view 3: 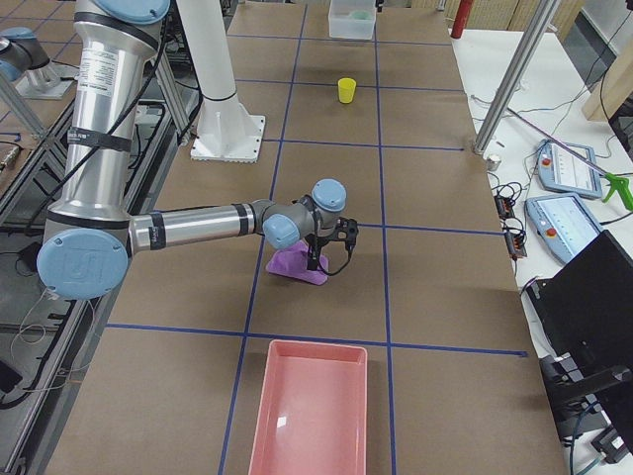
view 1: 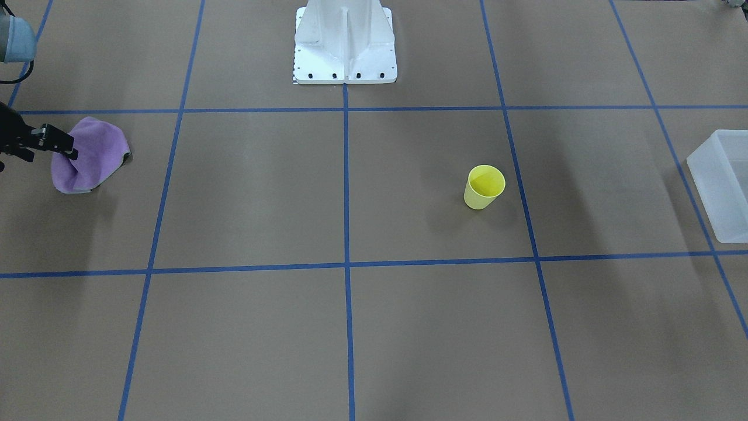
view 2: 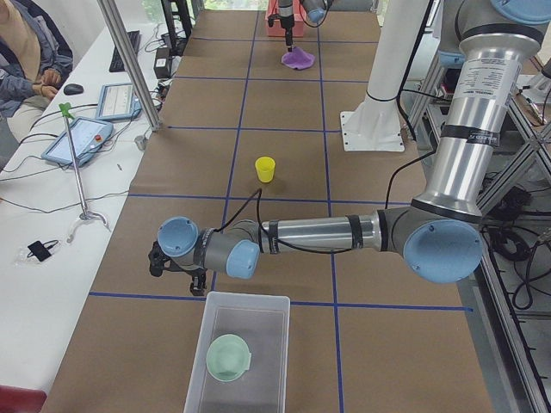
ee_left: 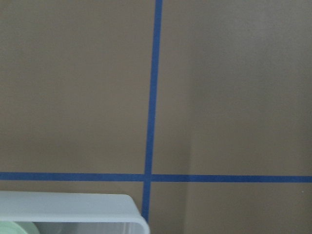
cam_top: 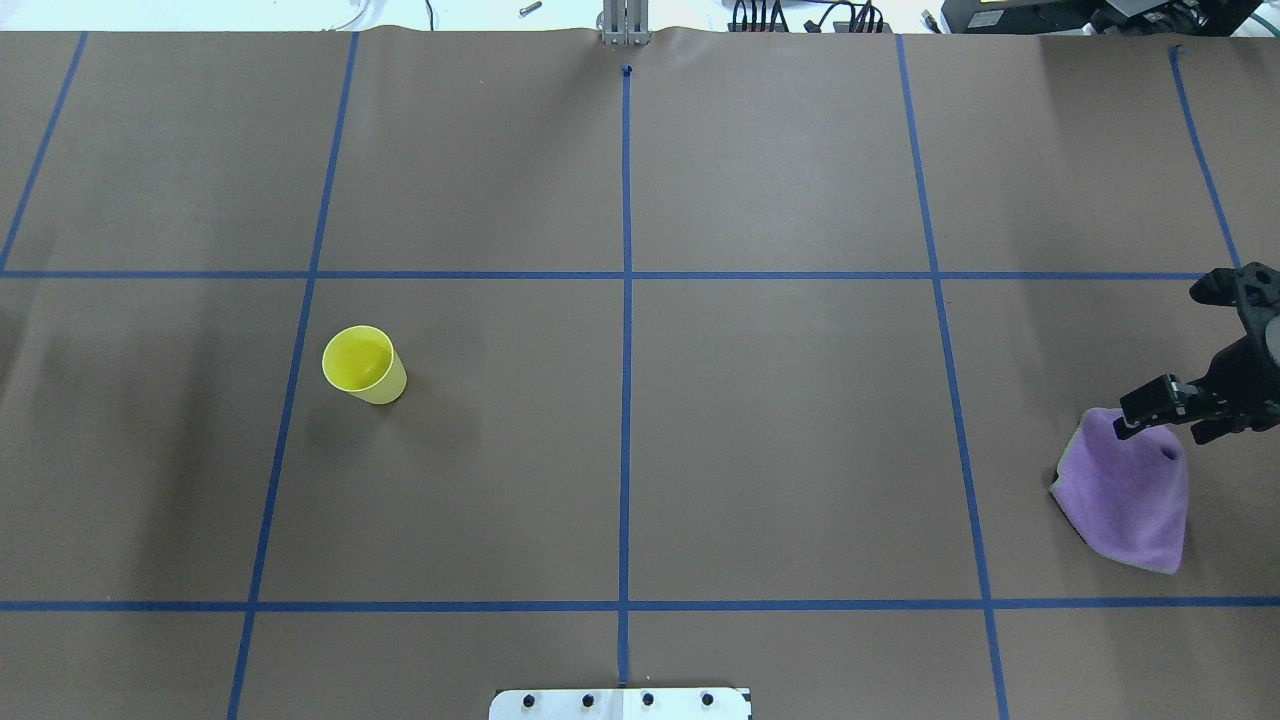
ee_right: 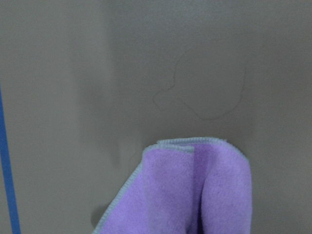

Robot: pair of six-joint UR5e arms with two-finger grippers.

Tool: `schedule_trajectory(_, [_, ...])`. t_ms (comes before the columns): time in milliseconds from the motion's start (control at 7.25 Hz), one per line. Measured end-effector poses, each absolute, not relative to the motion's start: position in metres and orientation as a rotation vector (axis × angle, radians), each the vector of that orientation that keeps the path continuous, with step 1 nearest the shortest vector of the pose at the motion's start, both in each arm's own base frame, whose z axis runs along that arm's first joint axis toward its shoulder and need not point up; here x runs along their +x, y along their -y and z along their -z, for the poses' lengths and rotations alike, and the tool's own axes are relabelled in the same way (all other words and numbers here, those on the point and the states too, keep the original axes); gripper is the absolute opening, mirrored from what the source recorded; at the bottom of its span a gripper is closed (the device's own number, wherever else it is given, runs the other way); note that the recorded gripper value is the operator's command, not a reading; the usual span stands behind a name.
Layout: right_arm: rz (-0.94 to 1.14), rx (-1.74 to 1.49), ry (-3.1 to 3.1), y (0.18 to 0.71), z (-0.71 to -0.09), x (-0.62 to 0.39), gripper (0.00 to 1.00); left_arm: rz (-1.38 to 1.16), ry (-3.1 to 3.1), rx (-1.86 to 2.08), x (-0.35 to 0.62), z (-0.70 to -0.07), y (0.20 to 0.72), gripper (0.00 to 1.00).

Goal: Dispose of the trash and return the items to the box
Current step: 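Grasp the purple cloth with the right gripper while the left releases the bowl, then grasp the yellow cup rim with the left gripper while the right lifts the cloth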

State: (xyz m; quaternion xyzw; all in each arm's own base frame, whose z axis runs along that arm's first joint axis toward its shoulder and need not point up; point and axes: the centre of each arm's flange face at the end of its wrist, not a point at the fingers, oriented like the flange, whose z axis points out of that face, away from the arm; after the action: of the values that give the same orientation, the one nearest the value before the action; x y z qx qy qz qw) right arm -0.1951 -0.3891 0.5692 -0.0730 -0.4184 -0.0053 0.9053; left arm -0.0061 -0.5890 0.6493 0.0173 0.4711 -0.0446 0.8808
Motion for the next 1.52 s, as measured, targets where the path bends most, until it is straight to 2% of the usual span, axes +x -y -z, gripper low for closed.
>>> schedule_trajectory(138, [0.008,-0.157,0.868,0.38,-0.571,-0.202,0.22,0.101,-0.985,0.032,-0.001,-0.643,0.588,0.94])
schedule_trajectory(276, [0.006,-0.159,0.866,0.375,-0.574,-0.203,0.0,0.112,-0.99,0.024,0.005,-0.636,0.589,0.95])
schedule_trajectory(966, [0.002,-0.152,0.871,0.368,-0.574,-0.195,0.0,0.166,-1.016,-0.051,0.073,-0.58,0.571,0.95])
schedule_trajectory(1517, [-0.056,-0.049,0.934,0.394,-0.552,-0.118,0.0,0.255,-1.017,-0.138,0.202,-0.458,0.527,0.95])
